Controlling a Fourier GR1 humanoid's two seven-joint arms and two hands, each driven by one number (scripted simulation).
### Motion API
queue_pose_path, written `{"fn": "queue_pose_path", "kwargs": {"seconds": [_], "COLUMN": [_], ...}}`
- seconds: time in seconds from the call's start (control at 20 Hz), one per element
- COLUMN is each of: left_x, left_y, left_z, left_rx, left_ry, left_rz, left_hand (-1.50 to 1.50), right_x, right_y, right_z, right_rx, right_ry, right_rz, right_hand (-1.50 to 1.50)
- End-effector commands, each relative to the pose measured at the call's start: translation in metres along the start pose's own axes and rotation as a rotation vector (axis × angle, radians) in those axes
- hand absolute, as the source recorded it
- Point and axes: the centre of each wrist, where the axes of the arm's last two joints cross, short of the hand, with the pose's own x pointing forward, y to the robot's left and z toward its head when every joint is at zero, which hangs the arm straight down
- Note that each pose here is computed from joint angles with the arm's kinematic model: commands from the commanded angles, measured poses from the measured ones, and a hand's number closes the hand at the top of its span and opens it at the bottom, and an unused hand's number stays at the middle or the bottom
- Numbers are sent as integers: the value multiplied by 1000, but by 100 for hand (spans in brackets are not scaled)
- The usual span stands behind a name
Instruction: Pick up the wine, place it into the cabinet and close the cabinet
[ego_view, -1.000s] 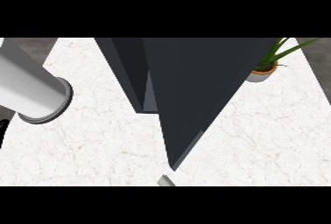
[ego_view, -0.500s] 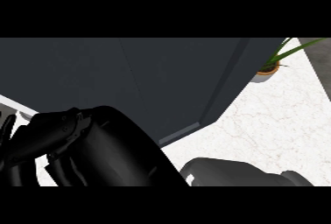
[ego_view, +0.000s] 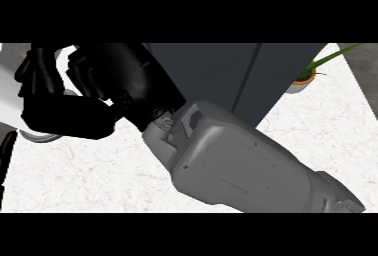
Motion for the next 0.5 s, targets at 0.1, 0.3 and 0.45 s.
{"fn": "queue_pose_path", "kwargs": {"seconds": [0.1,0.3,0.45], "left_x": [-2,-10,-8], "left_y": [-8,5,-1], "left_z": [1,1,-4], "left_rx": [13,13,-13], "left_ry": [-9,6,10], "left_rz": [-13,-23,-21], "left_hand": [-150,-150,-150], "right_x": [-21,-37,-47], "right_y": [-28,-70,-51], "right_z": [-31,-36,-48], "right_rx": [-43,-58,-65], "right_ry": [46,42,51], "right_rz": [-7,12,22], "right_hand": [150,150,150]}}
